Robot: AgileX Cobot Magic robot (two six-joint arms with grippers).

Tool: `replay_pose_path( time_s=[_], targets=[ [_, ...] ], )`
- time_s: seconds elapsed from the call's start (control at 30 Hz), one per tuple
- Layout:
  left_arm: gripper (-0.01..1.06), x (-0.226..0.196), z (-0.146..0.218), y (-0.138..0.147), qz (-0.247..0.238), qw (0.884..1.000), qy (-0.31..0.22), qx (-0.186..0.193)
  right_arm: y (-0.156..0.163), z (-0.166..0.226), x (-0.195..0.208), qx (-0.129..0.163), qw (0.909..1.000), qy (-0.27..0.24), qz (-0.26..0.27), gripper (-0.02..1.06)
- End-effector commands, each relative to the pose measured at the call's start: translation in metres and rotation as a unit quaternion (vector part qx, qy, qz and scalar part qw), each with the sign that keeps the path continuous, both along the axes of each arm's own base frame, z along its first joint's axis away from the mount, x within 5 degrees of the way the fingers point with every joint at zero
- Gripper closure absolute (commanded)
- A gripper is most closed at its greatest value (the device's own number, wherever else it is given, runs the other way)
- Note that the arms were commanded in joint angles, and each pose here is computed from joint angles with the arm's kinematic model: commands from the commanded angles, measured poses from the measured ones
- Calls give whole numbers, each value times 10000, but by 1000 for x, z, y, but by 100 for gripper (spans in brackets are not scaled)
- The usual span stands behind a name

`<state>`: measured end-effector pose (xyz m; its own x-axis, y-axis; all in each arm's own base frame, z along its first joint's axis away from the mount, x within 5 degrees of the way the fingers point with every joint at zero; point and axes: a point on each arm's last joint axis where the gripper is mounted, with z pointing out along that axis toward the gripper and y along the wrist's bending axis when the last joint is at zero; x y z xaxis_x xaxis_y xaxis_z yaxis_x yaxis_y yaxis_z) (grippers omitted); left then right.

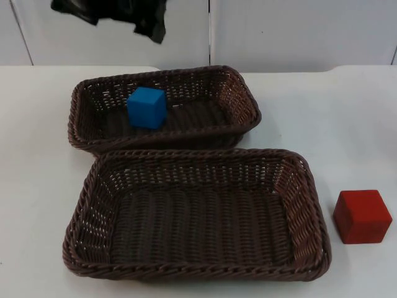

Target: Pick up one cube with the left hand and place it into the upper basket. Pick up one cube with the right hand and place it into the lower basket.

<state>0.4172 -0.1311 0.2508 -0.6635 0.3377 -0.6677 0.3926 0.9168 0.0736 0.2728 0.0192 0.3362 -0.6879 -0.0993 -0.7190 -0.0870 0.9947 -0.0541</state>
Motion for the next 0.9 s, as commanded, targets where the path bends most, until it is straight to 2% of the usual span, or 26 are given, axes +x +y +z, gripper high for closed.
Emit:
replay_pose_path(
  time_s=[0.0,0.23,0.4,0.7,0.87],
  targets=[
    [0,-15,31,1,-32,9999,-88,-75,-2,4,0,-57,10000,-52,16,0],
    [0,-39,73,9,-46,9994,-299,-144,-2,4,0,-57,10000,-52,16,0],
    [0,-73,99,20,-67,9977,-635,-223,-2,4,0,-58,10000,-41,15,0],
    [0,-134,103,39,-49,9967,-758,-285,0,3,0,11,10000,-16,26,0],
    [0,-174,109,51,-1,9951,-902,-409,2,3,-1,148,9999,37,11,0]
  ],
)
